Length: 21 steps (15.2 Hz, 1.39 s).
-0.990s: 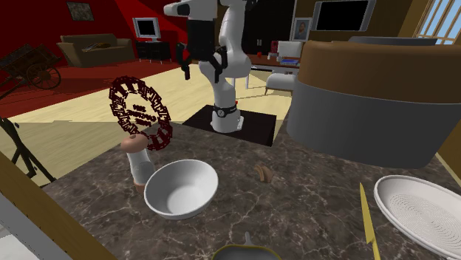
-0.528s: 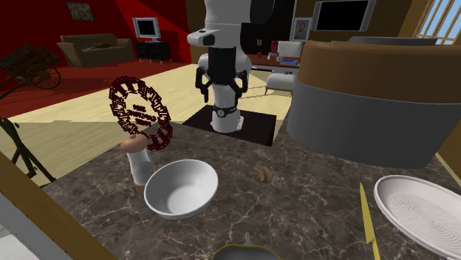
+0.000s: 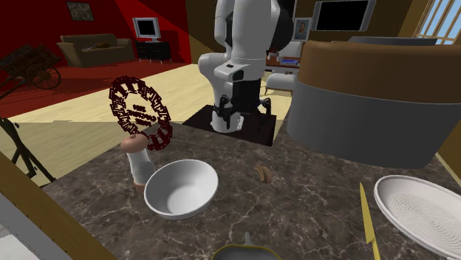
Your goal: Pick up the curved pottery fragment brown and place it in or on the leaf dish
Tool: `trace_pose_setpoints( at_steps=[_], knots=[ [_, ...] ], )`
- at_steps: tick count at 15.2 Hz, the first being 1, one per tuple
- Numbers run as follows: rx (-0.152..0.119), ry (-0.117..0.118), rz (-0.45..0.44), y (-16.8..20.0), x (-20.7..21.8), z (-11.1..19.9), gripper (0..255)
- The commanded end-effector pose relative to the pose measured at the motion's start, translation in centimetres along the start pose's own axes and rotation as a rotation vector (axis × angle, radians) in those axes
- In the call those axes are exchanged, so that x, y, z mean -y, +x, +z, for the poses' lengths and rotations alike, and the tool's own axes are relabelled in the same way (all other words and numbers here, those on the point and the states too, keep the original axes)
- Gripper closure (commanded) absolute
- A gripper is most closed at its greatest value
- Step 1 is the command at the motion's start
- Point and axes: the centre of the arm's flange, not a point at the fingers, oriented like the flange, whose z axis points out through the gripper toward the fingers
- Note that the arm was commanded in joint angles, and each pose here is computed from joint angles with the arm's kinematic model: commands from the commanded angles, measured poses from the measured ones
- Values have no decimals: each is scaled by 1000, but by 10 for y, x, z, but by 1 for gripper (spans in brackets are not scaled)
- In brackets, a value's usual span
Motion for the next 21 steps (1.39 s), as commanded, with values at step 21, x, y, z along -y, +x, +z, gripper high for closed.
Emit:
trace_pose_setpoints(
  at_steps=[21],
  knots=[
    [4, 22, -32, 35, 109, 137, 0]
  ],
)
